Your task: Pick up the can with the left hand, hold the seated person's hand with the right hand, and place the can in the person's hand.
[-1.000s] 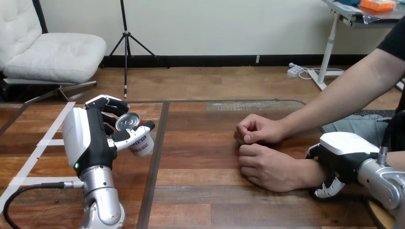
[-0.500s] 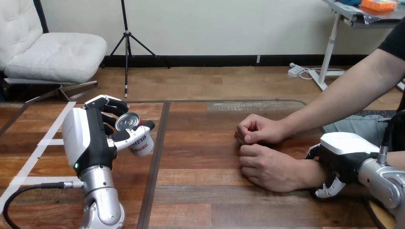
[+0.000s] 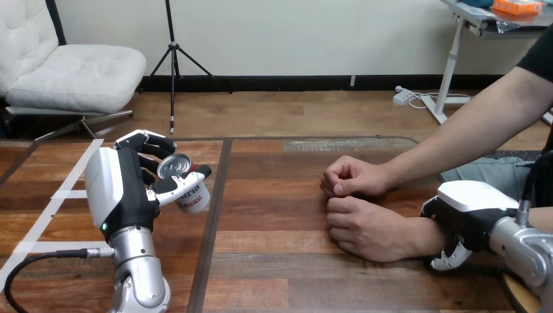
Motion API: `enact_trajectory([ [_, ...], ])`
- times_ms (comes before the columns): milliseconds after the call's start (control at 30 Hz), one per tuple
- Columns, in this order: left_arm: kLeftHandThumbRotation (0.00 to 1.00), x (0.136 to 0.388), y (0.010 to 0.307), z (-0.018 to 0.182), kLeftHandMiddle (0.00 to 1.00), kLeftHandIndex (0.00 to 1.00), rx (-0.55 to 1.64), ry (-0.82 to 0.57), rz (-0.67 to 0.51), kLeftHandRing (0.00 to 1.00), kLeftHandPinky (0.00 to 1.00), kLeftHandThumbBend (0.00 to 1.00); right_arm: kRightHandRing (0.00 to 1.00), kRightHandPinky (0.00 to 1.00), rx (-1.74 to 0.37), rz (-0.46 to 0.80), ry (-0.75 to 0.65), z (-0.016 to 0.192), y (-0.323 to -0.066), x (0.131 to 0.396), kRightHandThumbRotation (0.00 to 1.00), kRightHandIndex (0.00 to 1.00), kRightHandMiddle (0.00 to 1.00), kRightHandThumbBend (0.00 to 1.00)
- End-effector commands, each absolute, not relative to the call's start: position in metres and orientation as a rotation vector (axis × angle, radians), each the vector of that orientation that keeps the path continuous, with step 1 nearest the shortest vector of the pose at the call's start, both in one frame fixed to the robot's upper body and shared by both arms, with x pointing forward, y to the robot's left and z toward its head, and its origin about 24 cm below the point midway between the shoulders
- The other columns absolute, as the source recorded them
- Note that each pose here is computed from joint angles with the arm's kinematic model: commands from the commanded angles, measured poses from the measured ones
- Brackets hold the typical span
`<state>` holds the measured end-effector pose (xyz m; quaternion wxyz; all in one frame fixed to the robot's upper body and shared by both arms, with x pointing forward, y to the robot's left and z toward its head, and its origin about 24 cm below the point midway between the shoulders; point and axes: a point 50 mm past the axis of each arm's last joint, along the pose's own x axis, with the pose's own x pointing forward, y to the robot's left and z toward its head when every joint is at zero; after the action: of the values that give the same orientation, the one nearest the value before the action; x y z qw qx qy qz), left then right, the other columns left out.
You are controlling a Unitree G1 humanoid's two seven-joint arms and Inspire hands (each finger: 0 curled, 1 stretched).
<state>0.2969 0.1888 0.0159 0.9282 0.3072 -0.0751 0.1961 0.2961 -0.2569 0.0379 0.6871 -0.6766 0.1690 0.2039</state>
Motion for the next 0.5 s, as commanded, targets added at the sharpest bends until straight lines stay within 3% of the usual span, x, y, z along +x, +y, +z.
enact_trajectory([
  [0,0.0,0.3131,0.1872,0.0451,0.44,0.44,0.608,-0.268,0.432,0.37,0.32,0.72,0.55,0.41,-1.422,0.523,0.515,-0.0083,-0.2589,0.2681,0.03,0.62,0.61,0.86],
  [467,0.0,0.3132,0.1875,0.0456,0.43,0.44,0.605,-0.269,0.43,0.37,0.31,0.72,0.49,0.38,-1.382,0.475,0.477,-0.0087,-0.2596,0.2691,0.0,0.51,0.55,0.85],
])
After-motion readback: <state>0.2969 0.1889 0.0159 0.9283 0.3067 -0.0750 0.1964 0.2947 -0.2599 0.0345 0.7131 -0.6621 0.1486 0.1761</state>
